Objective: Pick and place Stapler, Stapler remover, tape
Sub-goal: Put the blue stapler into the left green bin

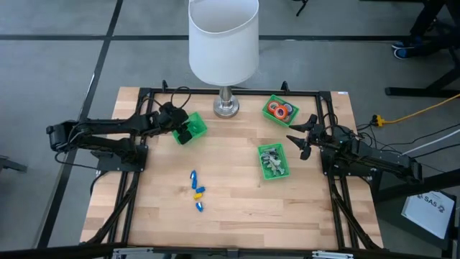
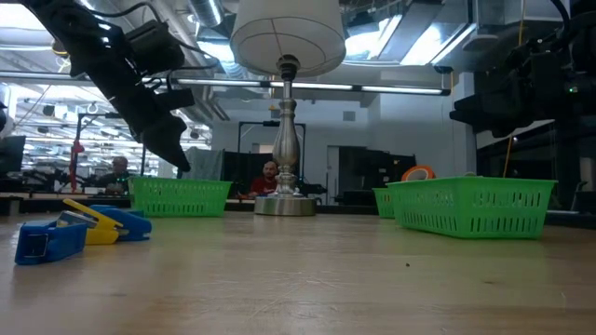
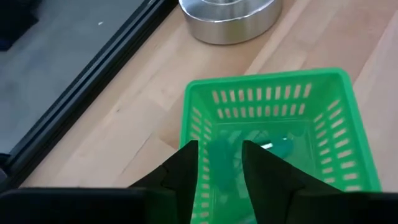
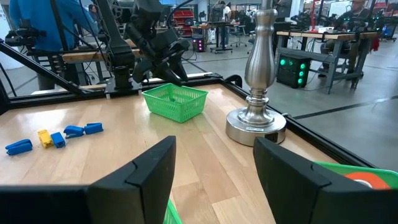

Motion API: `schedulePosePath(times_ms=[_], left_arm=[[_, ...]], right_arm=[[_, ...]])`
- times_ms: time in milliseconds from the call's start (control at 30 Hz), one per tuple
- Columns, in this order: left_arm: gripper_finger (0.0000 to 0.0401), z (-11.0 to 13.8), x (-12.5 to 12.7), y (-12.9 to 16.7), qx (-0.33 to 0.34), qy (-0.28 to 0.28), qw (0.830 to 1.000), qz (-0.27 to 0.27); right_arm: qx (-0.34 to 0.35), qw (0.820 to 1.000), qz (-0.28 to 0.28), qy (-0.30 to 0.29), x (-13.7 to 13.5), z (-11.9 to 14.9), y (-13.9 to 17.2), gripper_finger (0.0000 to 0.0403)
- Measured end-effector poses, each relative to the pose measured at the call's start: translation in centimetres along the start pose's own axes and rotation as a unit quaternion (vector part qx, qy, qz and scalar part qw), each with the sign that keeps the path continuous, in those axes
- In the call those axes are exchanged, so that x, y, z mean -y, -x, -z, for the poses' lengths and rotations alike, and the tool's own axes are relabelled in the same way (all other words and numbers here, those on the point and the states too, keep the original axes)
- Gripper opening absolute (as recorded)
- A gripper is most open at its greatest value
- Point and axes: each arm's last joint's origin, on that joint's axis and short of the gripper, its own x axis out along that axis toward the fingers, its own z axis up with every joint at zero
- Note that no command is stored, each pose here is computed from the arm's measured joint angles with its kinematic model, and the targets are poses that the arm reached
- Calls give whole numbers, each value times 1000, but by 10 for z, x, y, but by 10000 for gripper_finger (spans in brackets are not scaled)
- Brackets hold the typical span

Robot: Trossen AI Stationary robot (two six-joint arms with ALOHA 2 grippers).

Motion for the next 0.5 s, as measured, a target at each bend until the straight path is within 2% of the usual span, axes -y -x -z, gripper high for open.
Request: schedulePosePath(times_ms=[367,500], left_arm=[[155,0,2,1,2,-5,1000,1],[165,-1,8,5,13,-28,999,14]], right_arm=[[0,1000,0,0,0,0,0,220],[0,1000,0,0,0,0,0,220]])
